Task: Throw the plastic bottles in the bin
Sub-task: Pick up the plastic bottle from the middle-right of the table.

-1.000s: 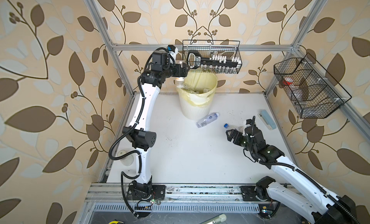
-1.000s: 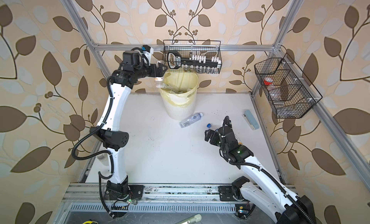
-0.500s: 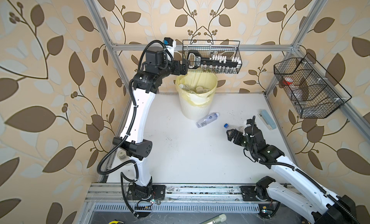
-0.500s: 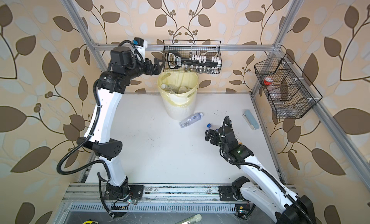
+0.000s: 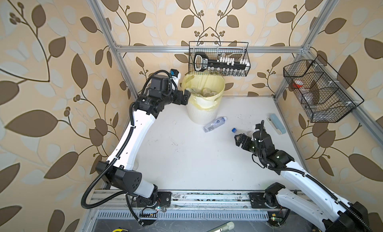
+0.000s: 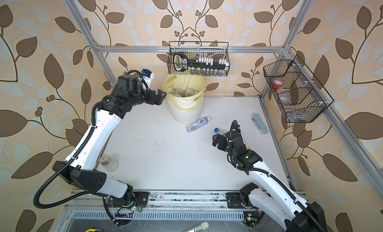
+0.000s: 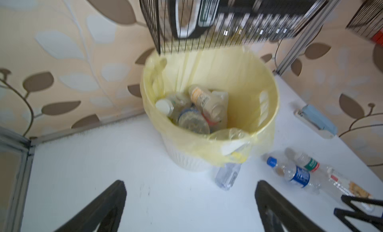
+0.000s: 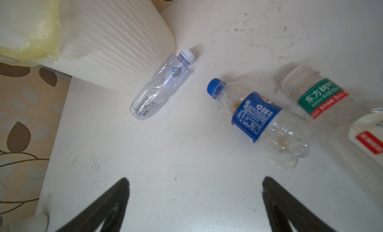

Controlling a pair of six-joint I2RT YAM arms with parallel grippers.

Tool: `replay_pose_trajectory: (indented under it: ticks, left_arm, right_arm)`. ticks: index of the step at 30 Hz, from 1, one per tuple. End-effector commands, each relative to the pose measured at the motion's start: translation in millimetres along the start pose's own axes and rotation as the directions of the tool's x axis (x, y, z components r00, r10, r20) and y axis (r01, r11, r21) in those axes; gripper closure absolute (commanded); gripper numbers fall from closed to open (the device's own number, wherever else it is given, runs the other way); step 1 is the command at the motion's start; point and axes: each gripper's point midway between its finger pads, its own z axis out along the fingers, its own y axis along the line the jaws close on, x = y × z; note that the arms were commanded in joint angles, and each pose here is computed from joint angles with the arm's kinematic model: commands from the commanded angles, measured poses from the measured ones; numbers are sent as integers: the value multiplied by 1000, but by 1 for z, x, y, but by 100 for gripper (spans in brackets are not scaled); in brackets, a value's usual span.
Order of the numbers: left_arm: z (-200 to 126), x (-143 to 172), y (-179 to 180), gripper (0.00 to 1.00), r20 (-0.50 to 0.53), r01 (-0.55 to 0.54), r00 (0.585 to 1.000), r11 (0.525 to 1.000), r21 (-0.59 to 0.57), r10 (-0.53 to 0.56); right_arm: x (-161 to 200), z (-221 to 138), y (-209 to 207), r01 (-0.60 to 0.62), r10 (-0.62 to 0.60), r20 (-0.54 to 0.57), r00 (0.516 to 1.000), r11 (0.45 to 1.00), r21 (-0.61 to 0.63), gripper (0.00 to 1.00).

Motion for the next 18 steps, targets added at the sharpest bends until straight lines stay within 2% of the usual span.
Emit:
replay_pose_trajectory:
  ticks: [1,9,13,18]
  left_arm:
    - [-27,0,1,1,59,-42,997,999,-13,43]
    - [-13,63,11,1,-84,-123,989,992,-40,120]
    - [-10,84,9,1,-102,-140,985,990,-16,138]
    - [-3,117,8,1,-144,-133,981,991,6,133]
  right_arm:
    - [-13,-8,-2,-3,2,24,1000,999,43,0]
    - [-15,-7,-8,28,-28,1,1000,995,93,0]
    - [-14,-2,-8,33,-30,-28,999,994,104,0]
    - [-19,-1,-18,76,-69,-48,996,981,180,0]
